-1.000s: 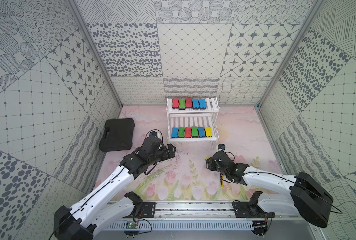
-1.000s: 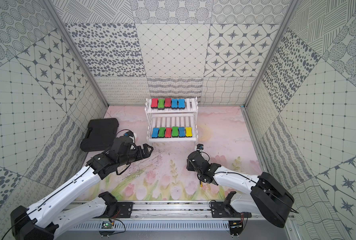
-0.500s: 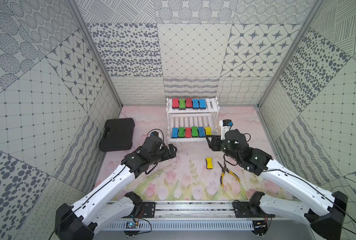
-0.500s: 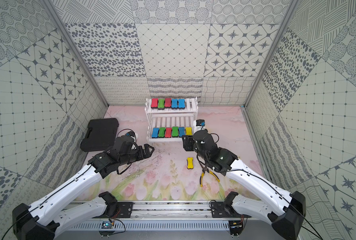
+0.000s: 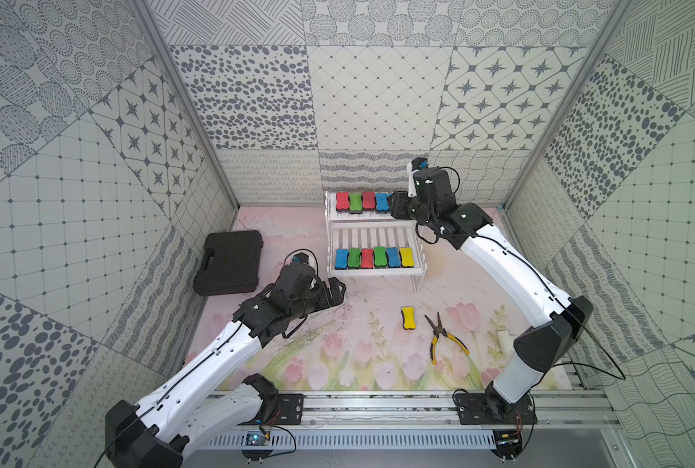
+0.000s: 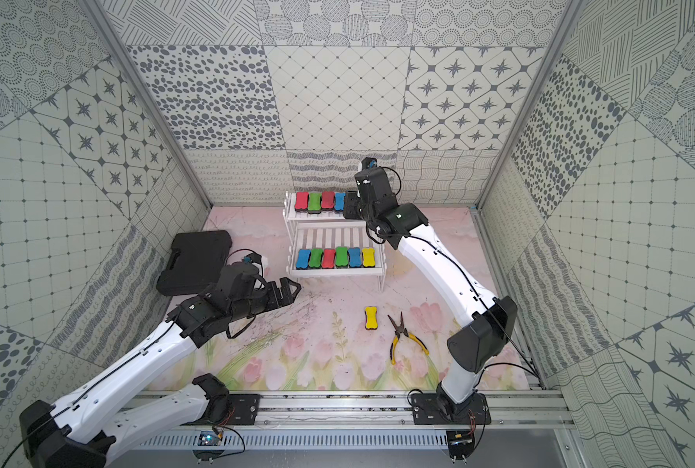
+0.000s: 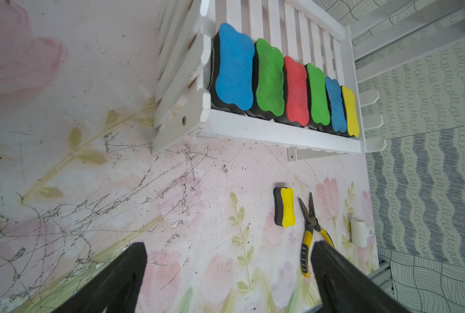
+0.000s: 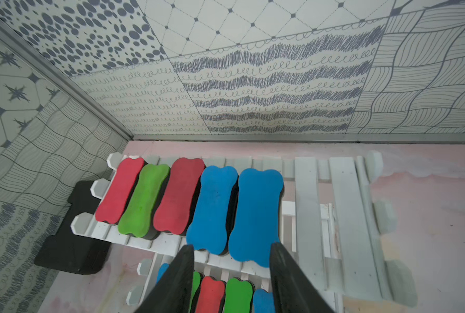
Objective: Remove the whiteboard erasers from the shelf
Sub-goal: Pick up the whiteboard eraser from the shelf.
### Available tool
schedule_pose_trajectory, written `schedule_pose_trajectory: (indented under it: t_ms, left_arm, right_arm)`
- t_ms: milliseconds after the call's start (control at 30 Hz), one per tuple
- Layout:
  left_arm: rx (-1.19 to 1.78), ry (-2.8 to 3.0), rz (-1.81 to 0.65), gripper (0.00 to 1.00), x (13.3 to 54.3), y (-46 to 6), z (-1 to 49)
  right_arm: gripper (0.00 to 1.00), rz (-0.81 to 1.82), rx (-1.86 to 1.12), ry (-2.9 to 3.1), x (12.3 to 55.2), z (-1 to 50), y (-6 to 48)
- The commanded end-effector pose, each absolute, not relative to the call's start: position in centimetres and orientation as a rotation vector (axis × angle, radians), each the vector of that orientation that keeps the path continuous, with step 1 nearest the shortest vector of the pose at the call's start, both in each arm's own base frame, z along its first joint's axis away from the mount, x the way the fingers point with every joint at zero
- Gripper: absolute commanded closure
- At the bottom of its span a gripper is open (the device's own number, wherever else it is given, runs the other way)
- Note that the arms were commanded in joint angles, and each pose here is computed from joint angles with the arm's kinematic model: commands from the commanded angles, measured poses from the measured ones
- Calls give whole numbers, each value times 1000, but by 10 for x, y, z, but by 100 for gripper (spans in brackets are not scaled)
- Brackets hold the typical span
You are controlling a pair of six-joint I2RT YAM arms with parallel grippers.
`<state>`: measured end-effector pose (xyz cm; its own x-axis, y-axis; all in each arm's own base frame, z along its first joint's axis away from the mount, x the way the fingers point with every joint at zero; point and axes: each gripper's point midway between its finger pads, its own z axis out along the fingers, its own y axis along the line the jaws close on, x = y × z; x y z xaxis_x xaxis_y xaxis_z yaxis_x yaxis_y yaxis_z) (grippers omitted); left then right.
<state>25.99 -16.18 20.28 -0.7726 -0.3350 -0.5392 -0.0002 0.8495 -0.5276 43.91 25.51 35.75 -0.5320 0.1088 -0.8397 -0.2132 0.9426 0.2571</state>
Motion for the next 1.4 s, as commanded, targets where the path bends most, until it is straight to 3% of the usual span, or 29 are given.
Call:
schedule_pose_trajectory:
  t_ms: [0,367,1367]
  left_arm:
    - [-210,2353,-668,1,264,-163,216]
    - [-167,2353,-691,1,275,-175,233]
    - [-161,2352,-674,0,278,-175,233]
  right_arm:
    - [51,370,-106,2129,446,358,248]
    - [51,347,-115,2165,468,349,253]
    - [52,270,-103,2257,480,311,249]
